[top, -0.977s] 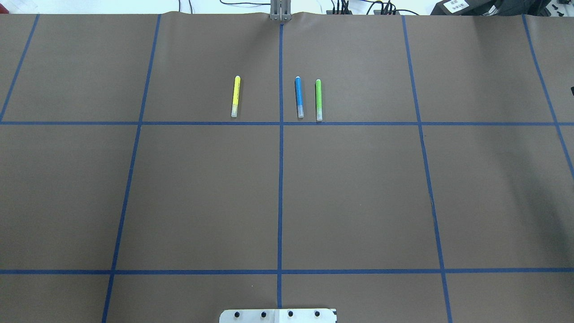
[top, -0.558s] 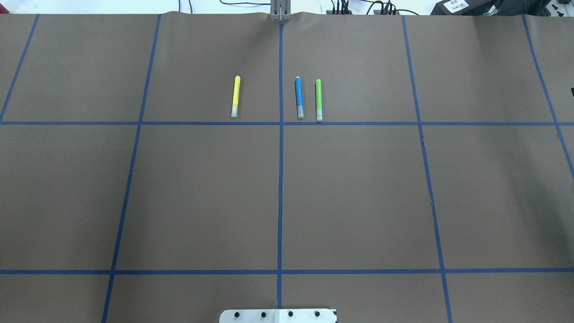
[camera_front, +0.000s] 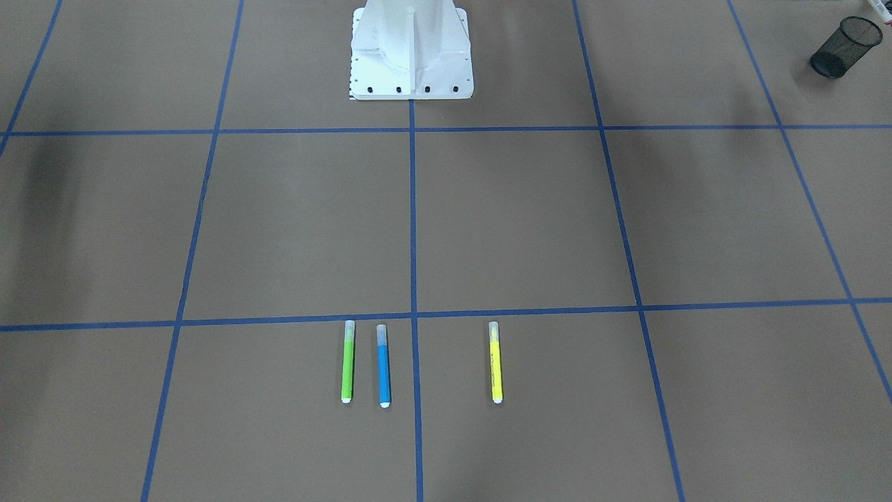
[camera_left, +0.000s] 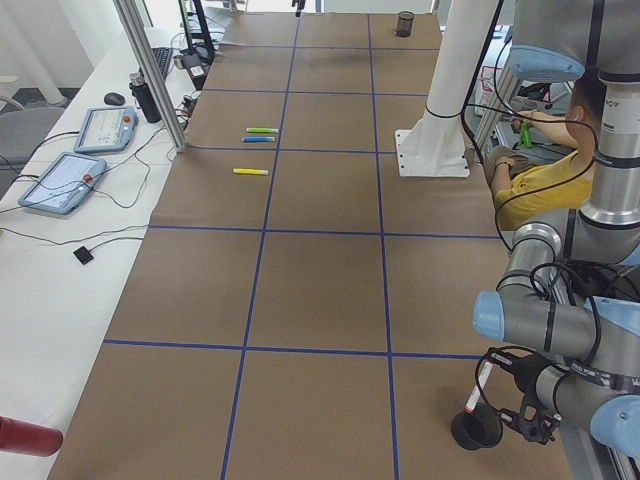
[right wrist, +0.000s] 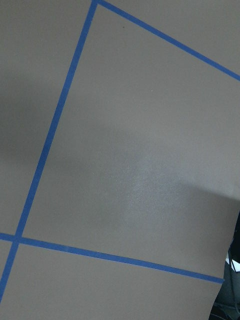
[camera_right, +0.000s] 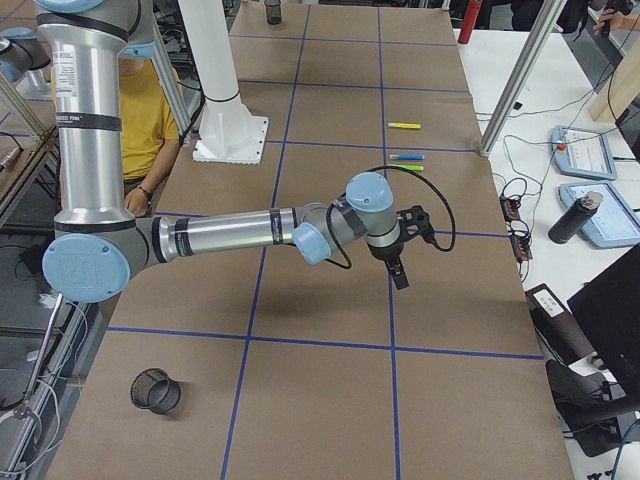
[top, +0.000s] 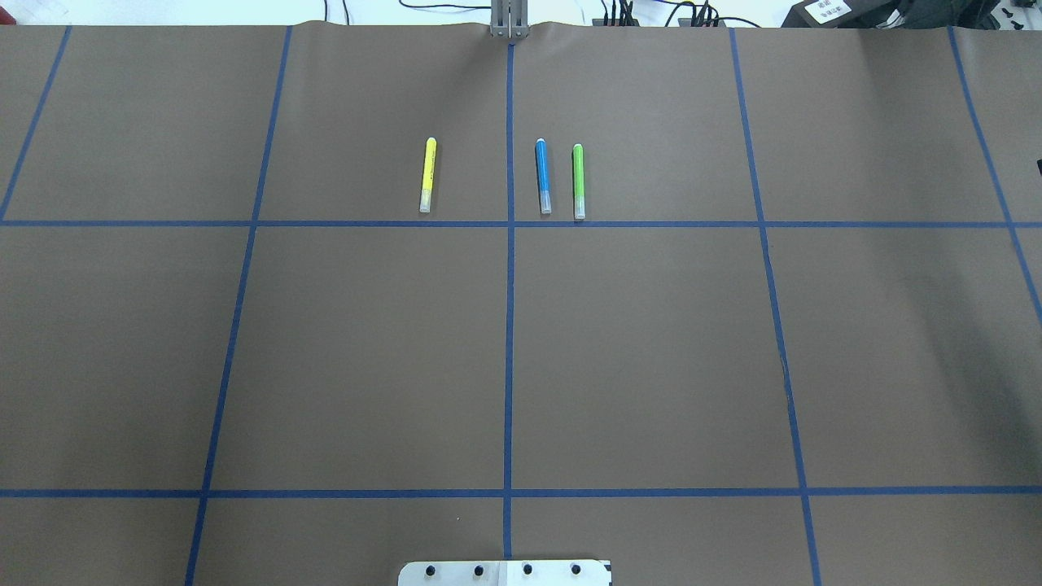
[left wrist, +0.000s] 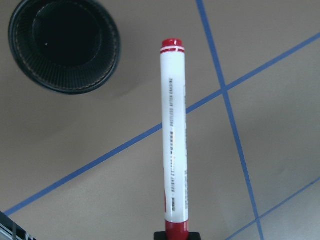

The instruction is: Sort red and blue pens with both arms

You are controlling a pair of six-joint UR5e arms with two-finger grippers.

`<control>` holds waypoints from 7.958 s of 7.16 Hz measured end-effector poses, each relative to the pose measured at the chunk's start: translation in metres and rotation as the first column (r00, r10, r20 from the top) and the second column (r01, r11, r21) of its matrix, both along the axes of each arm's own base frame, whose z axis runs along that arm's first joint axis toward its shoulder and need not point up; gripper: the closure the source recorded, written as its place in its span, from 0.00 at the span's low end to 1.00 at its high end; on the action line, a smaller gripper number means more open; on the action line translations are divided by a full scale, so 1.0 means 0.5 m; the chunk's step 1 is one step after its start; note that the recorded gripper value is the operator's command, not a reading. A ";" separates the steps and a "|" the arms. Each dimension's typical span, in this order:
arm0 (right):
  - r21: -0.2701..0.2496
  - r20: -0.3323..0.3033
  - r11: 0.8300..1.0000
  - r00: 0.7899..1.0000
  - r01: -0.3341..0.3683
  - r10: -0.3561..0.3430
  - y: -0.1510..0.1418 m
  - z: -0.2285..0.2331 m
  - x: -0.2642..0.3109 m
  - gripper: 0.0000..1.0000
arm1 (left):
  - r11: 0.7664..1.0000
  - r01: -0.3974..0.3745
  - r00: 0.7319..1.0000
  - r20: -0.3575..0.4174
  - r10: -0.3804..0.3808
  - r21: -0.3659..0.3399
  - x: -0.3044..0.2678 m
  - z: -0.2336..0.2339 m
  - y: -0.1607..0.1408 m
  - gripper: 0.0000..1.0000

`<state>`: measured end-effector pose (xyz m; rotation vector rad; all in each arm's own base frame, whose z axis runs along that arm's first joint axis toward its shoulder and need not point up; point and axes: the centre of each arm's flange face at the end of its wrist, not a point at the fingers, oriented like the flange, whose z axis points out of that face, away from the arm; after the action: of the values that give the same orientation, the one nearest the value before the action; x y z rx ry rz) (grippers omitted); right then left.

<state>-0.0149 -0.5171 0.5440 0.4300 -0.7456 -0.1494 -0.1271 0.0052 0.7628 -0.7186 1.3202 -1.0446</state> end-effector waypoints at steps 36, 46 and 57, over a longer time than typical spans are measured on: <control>-0.236 0.157 0.971 0.985 -0.030 0.069 -0.107 -0.336 -0.469 0.00 | 0.181 -0.776 0.627 0.769 0.120 0.604 0.147 -0.339 -0.902 0.00; -0.390 -0.001 0.899 0.976 -0.199 0.216 -0.160 -0.705 -1.055 0.00 | 0.186 -0.771 0.634 0.761 0.137 0.609 0.152 -0.317 -0.897 0.00; -0.332 0.034 0.939 0.993 -0.092 0.109 -0.183 -0.601 -1.178 0.44 | 0.155 -0.769 0.636 0.765 0.098 0.620 0.152 -0.291 -0.908 0.00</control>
<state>-0.6040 -0.6085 0.2433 0.1511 -0.7817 0.0843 -0.0510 -0.4487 0.6175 0.1776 0.7911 0.2203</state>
